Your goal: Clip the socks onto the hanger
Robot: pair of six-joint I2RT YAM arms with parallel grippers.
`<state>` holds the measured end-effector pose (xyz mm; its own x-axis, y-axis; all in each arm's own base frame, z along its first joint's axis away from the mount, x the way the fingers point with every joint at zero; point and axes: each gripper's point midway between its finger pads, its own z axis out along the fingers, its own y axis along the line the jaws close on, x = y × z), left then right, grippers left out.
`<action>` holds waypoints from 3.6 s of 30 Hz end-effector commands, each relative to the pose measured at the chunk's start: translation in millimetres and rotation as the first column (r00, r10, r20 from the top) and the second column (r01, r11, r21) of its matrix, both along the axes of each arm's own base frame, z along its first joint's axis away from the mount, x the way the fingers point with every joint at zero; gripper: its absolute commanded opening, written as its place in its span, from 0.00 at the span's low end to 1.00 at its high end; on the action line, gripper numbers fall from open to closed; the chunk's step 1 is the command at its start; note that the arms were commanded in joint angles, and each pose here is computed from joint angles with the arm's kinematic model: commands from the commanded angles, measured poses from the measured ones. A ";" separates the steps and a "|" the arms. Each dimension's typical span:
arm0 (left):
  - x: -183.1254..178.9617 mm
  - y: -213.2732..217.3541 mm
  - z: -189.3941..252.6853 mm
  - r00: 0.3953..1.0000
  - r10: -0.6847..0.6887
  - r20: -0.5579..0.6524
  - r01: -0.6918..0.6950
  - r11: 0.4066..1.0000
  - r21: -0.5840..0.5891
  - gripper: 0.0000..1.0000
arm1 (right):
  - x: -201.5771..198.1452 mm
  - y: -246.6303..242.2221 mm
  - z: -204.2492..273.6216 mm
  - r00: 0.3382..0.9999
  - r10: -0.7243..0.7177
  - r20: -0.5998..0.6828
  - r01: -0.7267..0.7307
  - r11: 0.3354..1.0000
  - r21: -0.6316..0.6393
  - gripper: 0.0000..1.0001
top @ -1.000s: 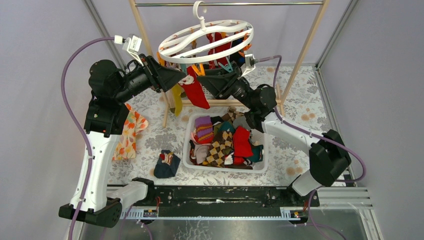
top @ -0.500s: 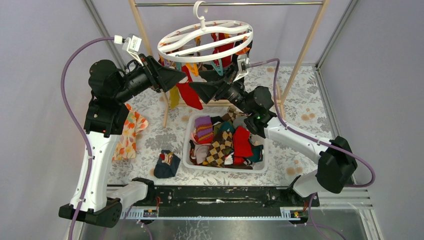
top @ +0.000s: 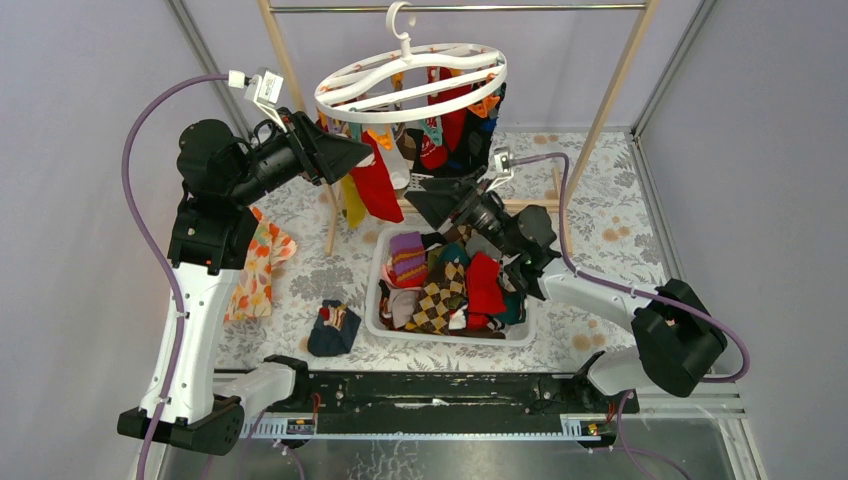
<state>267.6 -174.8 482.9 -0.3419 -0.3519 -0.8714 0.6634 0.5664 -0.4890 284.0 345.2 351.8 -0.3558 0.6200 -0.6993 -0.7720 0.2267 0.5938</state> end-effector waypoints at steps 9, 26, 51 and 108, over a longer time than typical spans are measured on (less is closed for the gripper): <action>-5.2 1.0 18.0 0.998 0.001 0.063 -0.001 1.000 -0.002 0.52 | -4.8 7.2 72.5 0.984 0.086 0.158 -0.089 0.996 0.009 0.00; -6.4 1.3 20.2 0.998 0.001 0.068 -0.001 1.000 0.000 0.52 | -7.7 20.9 116.4 0.947 0.069 0.315 -0.129 0.976 0.173 0.71; -8.3 2.6 21.5 0.997 0.005 0.076 -0.006 1.000 0.012 0.50 | 7.1 14.7 125.1 0.952 0.091 0.293 -0.191 0.923 0.333 0.54; 44.9 14.8 -12.9 0.960 0.189 -0.209 -0.223 0.963 -0.154 0.54 | -0.8 88.9 109.2 0.878 -0.259 0.403 0.273 0.962 0.023 0.00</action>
